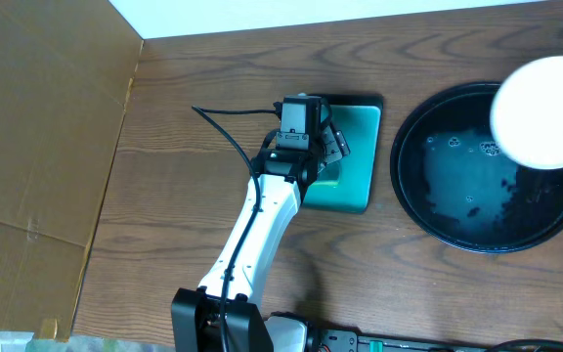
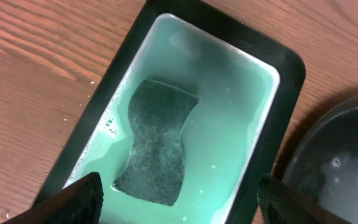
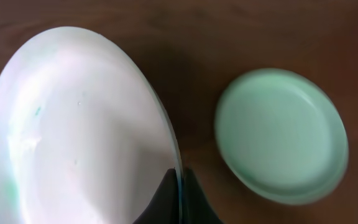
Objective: Clean dirty plates on tray and stack at the side
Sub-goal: 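Carry the mint plate with the right gripper onto the side stack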
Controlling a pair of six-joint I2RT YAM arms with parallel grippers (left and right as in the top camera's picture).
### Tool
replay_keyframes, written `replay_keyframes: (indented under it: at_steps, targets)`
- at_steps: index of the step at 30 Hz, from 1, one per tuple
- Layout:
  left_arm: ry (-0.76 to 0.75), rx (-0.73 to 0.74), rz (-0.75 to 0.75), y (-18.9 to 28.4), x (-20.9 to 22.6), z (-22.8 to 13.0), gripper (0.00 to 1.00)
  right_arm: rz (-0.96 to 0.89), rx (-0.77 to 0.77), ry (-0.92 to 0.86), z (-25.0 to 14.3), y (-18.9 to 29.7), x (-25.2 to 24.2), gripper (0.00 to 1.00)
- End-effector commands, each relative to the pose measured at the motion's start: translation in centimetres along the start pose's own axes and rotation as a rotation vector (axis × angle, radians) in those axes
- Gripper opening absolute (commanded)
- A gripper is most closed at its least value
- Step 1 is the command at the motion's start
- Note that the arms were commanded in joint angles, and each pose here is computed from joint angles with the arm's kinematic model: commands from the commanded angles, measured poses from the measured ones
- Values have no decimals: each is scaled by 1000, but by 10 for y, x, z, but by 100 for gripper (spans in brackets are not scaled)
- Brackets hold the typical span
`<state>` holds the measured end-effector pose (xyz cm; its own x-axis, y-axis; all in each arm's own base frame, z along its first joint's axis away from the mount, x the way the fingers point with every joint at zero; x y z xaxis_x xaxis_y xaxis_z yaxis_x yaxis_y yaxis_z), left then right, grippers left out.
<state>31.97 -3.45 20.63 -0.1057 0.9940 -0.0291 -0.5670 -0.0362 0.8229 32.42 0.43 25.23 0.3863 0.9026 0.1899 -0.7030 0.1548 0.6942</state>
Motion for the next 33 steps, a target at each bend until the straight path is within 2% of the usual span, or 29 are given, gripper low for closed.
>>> replay_keyframes:
  at_steps: [1,7,14,18,24,26,30,31,32,33]
  targets:
    - [-2,-8,5,1,1,2,80,-13,32,-230,15,-12,-38,1]
    - [-2,-8,5,1,1,2,80,-142,33,-504,26,-38,-111,1]
    - [-2,-8,5,1,1,2,80,-273,42,-673,18,-77,-149,1]
    - [-2,-8,5,1,1,2,80,-297,52,-695,12,-95,-161,1]
    - [-2,-8,5,1,1,2,80,-368,14,-699,13,-97,-174,1]
    - [-2,-8,5,1,1,2,80,-367,6,-693,15,-97,-176,6]
    - [-2,-8,5,1,1,2,80,-375,-12,-672,18,-96,-180,7]
    - [-2,-8,5,1,1,2,80,-374,-12,-673,18,-96,-180,14]
    - [-2,-8,5,1,1,2,80,-371,-10,-673,18,-96,-180,27]
    - [-2,-8,5,1,1,2,80,-359,-4,-673,18,-97,-178,47]
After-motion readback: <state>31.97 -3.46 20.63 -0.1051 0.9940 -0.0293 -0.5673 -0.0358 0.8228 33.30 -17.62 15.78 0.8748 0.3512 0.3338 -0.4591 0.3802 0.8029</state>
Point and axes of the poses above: each gripper's point midway between its finger pads, its own y axis back along the fingers, its own x axis along the line the jaws close on, z = x × y, the point moved 9 cm from there along y, back along the fingers, and after that the axes turned 15 degrees about -y, right-handed, at the moved point
